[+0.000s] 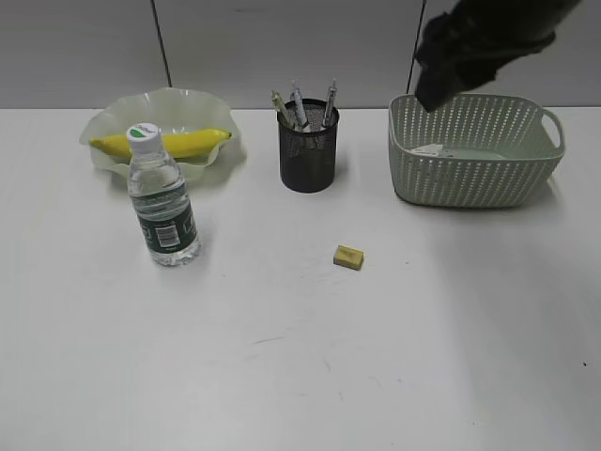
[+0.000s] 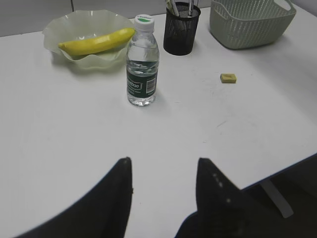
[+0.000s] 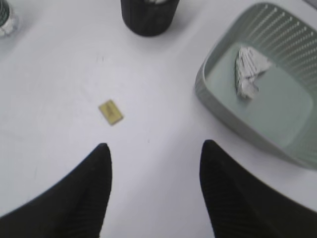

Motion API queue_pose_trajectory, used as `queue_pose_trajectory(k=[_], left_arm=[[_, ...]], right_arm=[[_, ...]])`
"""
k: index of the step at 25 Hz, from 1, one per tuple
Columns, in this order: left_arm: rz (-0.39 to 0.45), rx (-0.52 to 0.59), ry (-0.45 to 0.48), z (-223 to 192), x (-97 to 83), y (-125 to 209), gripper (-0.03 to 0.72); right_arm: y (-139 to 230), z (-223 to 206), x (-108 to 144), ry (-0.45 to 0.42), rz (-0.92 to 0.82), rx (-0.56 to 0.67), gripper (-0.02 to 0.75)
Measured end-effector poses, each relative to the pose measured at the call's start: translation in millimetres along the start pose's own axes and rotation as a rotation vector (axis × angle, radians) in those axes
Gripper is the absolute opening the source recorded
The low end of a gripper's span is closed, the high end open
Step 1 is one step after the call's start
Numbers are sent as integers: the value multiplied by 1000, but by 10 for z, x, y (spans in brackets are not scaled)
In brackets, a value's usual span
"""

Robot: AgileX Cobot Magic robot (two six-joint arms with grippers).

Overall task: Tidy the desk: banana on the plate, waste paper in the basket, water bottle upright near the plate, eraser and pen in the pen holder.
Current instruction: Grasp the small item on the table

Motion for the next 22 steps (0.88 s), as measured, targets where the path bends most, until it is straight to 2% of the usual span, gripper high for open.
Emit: queue_pose_trajectory(k=[5, 15, 22], left_arm=[[0, 0, 0, 0, 0, 0, 321], [0, 0, 0, 0, 0, 0, 321], [0, 0, -1, 0, 1, 0, 321]], right_arm=[[514, 353, 31, 3, -33, 49, 454], [1844, 943, 126, 6, -113, 5, 454], [2692, 1212, 179, 16, -121, -199, 454]])
Point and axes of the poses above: a point on each arm's last joint axis where the gripper is mounted, z pointing back along that axis away from the gripper, x along the wrist's bending axis when the last joint is at zero, y = z × x, the point moved 1 cm from there along -z, pointing out along that axis toward the gripper, and after that the axes turned 5 degrees about -z, right-handed, at the moved point
